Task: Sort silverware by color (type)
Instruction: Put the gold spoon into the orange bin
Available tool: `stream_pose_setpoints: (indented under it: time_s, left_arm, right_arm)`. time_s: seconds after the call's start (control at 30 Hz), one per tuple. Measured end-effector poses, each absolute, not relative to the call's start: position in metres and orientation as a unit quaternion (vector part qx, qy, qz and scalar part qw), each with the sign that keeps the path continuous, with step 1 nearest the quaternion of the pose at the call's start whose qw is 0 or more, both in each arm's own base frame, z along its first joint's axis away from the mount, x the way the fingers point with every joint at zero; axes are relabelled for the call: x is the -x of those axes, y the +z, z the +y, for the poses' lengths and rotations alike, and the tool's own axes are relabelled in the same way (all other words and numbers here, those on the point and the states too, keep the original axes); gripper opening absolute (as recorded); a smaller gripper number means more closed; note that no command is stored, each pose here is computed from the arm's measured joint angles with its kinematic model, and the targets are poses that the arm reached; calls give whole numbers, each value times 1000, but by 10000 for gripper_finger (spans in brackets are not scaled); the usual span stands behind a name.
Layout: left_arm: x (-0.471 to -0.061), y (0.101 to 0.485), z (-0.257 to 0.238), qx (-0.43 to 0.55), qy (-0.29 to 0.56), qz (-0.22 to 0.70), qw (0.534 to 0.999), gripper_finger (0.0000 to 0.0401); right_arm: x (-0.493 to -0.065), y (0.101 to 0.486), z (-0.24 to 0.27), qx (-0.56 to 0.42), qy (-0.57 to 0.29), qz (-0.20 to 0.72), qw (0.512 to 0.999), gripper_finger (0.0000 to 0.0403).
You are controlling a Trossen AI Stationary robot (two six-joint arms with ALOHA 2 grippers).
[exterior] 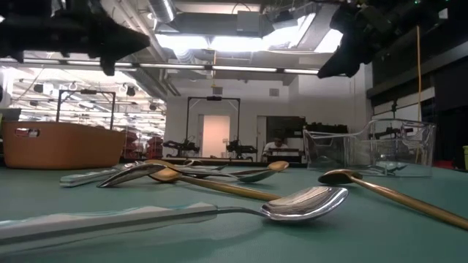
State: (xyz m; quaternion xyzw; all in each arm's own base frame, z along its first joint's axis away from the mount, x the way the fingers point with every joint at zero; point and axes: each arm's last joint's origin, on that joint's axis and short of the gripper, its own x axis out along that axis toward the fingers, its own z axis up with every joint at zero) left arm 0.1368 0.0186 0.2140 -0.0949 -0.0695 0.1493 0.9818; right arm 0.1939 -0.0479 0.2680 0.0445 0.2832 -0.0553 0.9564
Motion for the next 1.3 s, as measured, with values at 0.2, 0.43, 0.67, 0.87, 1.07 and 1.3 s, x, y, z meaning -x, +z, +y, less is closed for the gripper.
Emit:
stream_pose_setpoints:
  time_s: [0.2,0.43,0.67,0.87,1.07,1.3]
  left_arm:
    - [-159,225,21,91,153,-32,983,39]
    - [-184,236,23,87,151,-6,985,39]
    - [-213,259,24,86,131,-1,988,39]
    - [-236,272,28,96,157,78,980,39]
    - [-257,281,37,92,183,153,967,39]
    - [-273,277,52,75,207,187,957,39]
  right_arm:
    - [-194,268,-46,-43,-51,283,957,51]
    - [-194,268,-46,-43,-51,284,957,51]
    - [-194,268,-46,-43,-51,284,956,51]
    - [-194,268,-46,-43,-51,284,956,51]
    - [-194,268,-46,-44,-51,285,956,51]
    - [-194,267,-46,-44,-51,287,956,51]
